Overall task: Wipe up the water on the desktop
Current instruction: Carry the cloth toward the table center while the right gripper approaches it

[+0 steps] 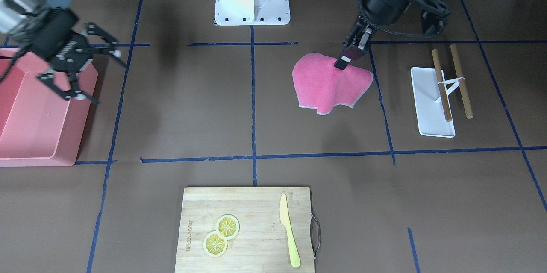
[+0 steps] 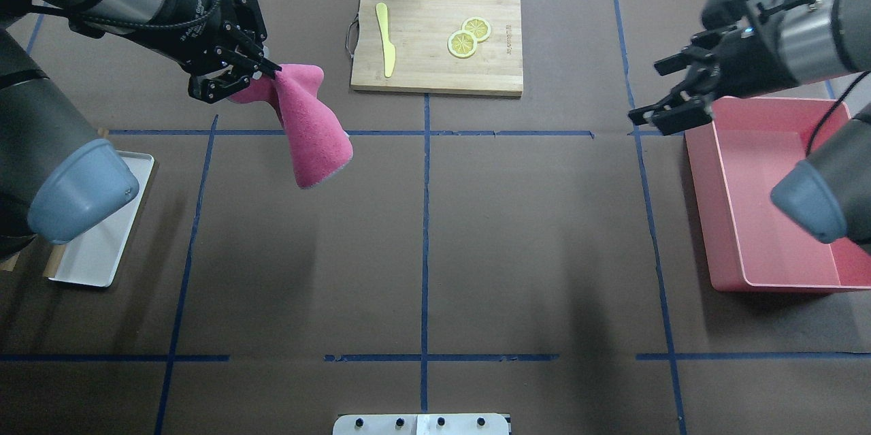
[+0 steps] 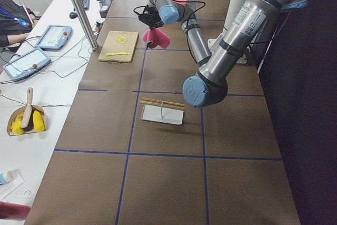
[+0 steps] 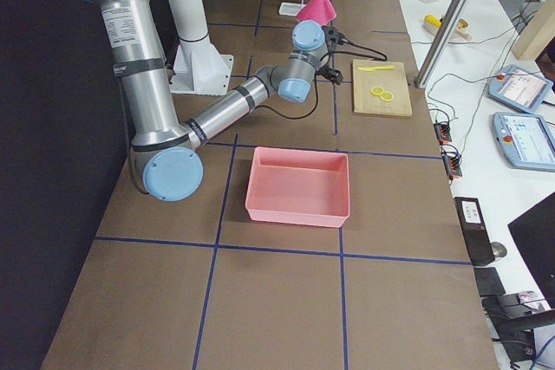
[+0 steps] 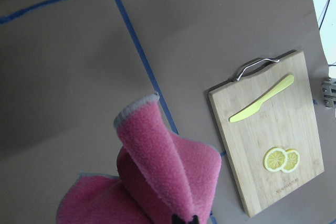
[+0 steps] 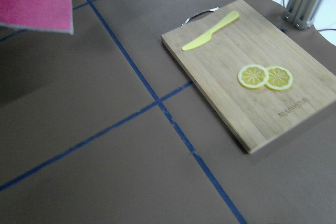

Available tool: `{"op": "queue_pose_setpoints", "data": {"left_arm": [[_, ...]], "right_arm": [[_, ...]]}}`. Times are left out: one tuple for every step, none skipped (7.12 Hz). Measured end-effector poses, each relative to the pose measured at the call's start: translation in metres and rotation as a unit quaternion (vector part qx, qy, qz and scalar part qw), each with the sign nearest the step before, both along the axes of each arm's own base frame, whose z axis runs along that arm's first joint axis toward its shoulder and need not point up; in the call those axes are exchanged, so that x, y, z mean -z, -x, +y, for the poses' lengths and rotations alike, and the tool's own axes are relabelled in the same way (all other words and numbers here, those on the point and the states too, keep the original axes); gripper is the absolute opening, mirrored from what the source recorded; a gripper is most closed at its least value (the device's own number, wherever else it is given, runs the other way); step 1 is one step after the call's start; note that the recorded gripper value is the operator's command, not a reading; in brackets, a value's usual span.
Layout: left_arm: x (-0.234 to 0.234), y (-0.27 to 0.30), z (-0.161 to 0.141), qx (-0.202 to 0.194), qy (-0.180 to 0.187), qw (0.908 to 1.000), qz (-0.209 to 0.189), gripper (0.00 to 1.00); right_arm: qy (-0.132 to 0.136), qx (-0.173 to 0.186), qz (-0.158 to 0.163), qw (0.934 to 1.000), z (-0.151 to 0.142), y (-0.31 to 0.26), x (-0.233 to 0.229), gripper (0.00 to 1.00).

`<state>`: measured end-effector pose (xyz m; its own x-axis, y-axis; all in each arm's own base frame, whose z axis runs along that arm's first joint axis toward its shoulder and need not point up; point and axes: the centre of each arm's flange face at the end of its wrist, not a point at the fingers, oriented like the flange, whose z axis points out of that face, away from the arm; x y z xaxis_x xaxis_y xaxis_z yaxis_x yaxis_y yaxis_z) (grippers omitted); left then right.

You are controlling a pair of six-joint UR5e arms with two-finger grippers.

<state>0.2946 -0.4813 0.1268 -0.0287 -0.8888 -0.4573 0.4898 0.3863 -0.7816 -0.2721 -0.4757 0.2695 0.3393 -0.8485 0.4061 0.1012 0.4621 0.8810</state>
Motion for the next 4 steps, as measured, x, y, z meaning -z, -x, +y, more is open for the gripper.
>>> {"op": "queue_pose_setpoints", "data": {"left_arm": [[0.011, -0.014, 0.005, 0.012, 0.011, 0.9999, 0.001, 0.0], [0.02, -0.024, 0.007, 0.023, 0.021, 0.9995, 0.002, 0.0], [0.029, -0.031, 0.008, 0.033, 0.034, 0.9988, 0.008, 0.0], [0.038, -0.036, 0.009, 0.04, 0.047, 0.998, 0.015, 0.0]], "right_arm": [[-0.007, -0.008, -0.012, 0.9999, 0.011, 0.043, 0.03, 1.0], [-0.015, -0.012, -0.025, 0.9995, 0.024, 0.074, 0.054, 1.0], [-0.02, -0.013, -0.039, 0.999, 0.038, 0.099, 0.075, 1.0], [-0.021, -0.018, -0.05, 0.9984, 0.053, 0.122, 0.091, 0.99]]}}
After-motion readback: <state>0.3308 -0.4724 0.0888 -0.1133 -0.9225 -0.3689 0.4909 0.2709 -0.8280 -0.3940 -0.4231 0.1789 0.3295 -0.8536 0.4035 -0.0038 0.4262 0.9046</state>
